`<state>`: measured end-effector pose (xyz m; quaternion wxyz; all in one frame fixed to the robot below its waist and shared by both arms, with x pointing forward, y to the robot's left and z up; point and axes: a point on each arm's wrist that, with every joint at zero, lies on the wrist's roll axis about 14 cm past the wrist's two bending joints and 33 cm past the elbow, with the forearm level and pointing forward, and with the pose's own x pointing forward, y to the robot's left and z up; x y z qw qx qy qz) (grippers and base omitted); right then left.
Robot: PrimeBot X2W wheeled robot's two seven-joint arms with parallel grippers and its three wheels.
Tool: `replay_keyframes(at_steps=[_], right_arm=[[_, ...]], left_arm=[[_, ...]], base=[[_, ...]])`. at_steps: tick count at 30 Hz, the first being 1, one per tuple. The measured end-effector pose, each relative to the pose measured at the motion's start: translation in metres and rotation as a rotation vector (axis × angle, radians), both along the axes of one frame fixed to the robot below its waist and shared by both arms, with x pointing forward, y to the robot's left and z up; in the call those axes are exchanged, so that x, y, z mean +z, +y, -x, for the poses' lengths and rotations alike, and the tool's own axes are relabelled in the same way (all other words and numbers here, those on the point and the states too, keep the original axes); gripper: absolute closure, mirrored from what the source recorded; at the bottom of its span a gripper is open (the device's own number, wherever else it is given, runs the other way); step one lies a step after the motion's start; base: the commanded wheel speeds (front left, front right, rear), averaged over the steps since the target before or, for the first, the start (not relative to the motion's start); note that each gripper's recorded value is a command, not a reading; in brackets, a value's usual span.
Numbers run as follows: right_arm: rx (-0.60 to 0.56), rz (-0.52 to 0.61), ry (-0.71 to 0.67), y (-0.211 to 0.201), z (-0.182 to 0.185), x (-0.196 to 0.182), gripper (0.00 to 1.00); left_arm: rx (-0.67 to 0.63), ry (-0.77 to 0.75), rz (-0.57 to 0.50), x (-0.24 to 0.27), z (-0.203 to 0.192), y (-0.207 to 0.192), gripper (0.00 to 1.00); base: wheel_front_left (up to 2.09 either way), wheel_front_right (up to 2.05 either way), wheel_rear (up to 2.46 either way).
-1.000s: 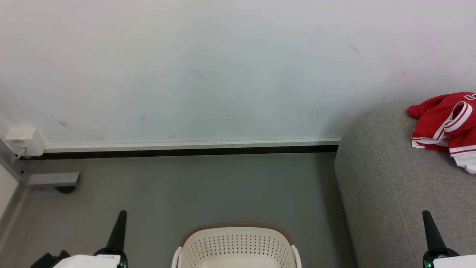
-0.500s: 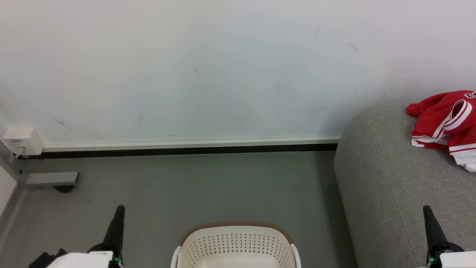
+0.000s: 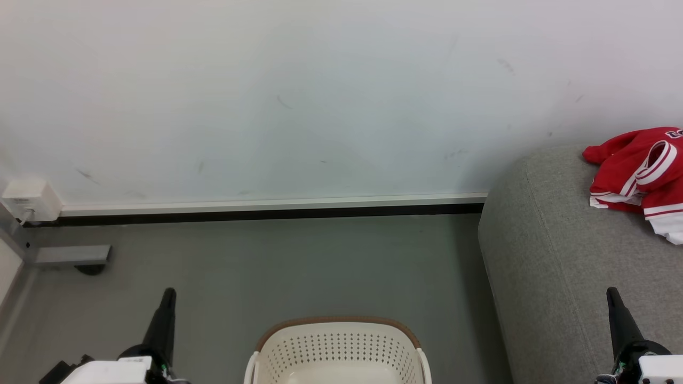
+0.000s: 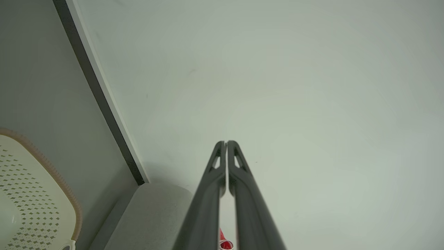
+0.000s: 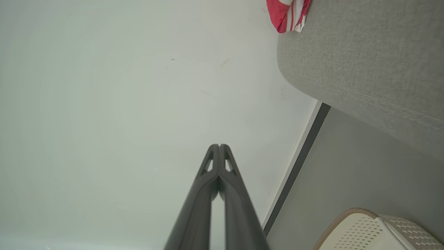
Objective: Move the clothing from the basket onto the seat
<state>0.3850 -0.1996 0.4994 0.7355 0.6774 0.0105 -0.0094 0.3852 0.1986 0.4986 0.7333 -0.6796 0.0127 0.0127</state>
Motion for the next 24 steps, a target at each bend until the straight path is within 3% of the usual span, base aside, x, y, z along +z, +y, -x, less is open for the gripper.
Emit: replay_keyframes(at_steps=[12,24], right_arm=[[0.000,-0.082,-0.016,0.0000,-0.0022,0.0038,1.00],[-0.001,-0.085,-0.017,0.0000,-0.0023,0.0041,1.00]], left_arm=[[0.000,-0.022,0.073,0.0050,-0.0026,0.0011,1.00],[0.000,-0.024,0.074,0.0053,-0.0027,0.0011,1.00]], base=[[0.00,0.00,0.00],[0.00,0.00,0.00]])
